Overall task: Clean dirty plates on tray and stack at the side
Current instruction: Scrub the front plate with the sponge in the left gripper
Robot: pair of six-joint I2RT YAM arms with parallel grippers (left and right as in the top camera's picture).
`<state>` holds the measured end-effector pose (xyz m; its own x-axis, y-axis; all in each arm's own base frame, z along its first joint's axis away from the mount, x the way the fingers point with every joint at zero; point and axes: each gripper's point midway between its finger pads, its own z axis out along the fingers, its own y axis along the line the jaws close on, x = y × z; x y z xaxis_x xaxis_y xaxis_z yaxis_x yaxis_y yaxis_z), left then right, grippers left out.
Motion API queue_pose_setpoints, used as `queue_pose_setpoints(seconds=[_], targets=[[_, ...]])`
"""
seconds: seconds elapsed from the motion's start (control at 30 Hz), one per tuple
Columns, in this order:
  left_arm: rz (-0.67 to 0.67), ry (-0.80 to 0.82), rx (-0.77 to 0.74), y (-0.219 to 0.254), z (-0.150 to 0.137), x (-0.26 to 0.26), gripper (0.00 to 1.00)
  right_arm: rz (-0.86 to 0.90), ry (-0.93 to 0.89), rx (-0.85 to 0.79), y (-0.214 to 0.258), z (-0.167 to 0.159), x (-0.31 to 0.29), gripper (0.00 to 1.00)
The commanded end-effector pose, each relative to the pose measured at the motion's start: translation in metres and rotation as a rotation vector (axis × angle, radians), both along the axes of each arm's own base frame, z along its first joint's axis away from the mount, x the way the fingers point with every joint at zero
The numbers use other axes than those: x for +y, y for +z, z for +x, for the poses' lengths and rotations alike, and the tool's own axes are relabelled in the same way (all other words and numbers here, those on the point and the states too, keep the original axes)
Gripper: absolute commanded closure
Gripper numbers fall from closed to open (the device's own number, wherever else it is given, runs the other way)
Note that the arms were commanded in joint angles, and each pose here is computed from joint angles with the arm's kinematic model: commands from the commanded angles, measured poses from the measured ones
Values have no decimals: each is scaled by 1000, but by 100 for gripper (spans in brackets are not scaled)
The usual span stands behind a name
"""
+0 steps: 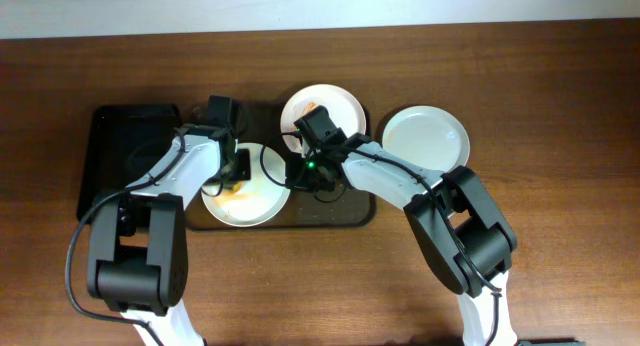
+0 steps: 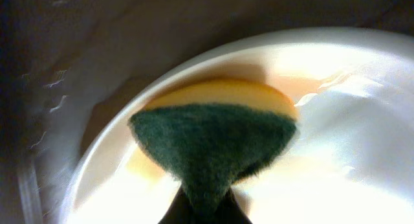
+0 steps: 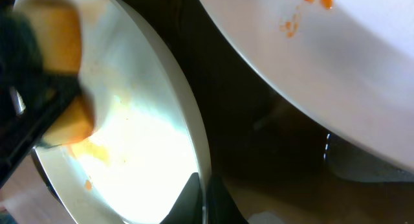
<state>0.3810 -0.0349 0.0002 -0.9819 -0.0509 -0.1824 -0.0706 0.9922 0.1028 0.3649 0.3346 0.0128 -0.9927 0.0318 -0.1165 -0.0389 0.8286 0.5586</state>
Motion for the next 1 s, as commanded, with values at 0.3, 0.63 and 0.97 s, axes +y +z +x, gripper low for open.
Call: queue_pose_setpoints(seconds=[0.3,0.63,0.97], targets=[[-333,-103,147,-44,-33,-55,99,-3,12,4,-3,0,0,96],[114,137,249,-43,-66,29,99,-3,12,4,-3,0,0,96],[-530,-213,128,-32,-31,-83,99,-3,14,9,-3,-1,0,96]])
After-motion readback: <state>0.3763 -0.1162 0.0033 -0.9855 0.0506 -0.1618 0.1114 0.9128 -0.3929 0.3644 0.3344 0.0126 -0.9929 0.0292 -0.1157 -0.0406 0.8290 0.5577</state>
